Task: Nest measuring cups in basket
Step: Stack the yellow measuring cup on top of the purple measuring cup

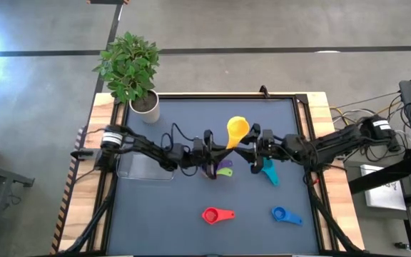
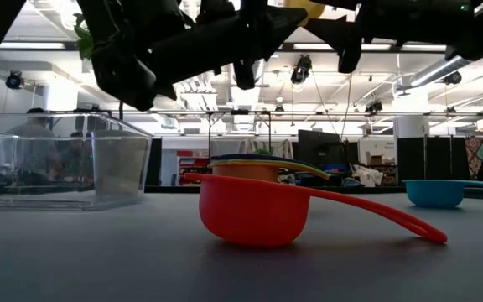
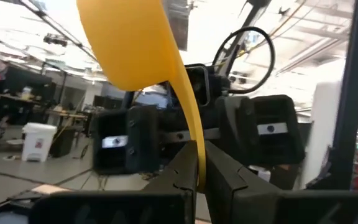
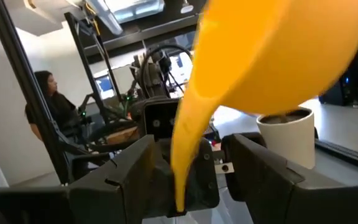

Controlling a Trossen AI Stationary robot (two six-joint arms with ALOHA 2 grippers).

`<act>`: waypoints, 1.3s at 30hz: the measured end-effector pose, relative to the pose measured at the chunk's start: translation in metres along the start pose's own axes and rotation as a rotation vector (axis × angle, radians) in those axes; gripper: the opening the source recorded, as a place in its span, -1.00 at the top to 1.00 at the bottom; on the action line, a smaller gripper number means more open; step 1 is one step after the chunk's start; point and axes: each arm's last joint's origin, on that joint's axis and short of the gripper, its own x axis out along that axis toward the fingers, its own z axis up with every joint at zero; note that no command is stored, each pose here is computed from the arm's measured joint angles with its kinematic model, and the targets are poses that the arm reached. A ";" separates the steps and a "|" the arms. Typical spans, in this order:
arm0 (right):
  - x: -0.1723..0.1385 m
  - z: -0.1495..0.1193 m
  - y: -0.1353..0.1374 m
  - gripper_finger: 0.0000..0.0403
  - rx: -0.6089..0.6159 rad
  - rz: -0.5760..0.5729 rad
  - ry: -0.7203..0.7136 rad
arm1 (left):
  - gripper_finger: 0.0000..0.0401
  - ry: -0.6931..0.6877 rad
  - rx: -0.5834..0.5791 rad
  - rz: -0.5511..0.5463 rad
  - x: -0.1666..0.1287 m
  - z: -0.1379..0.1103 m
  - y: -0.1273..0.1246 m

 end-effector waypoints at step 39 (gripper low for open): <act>0.054 0.001 0.009 0.96 0.115 0.131 0.716 | 0.16 0.509 0.121 0.309 -0.040 0.107 -0.035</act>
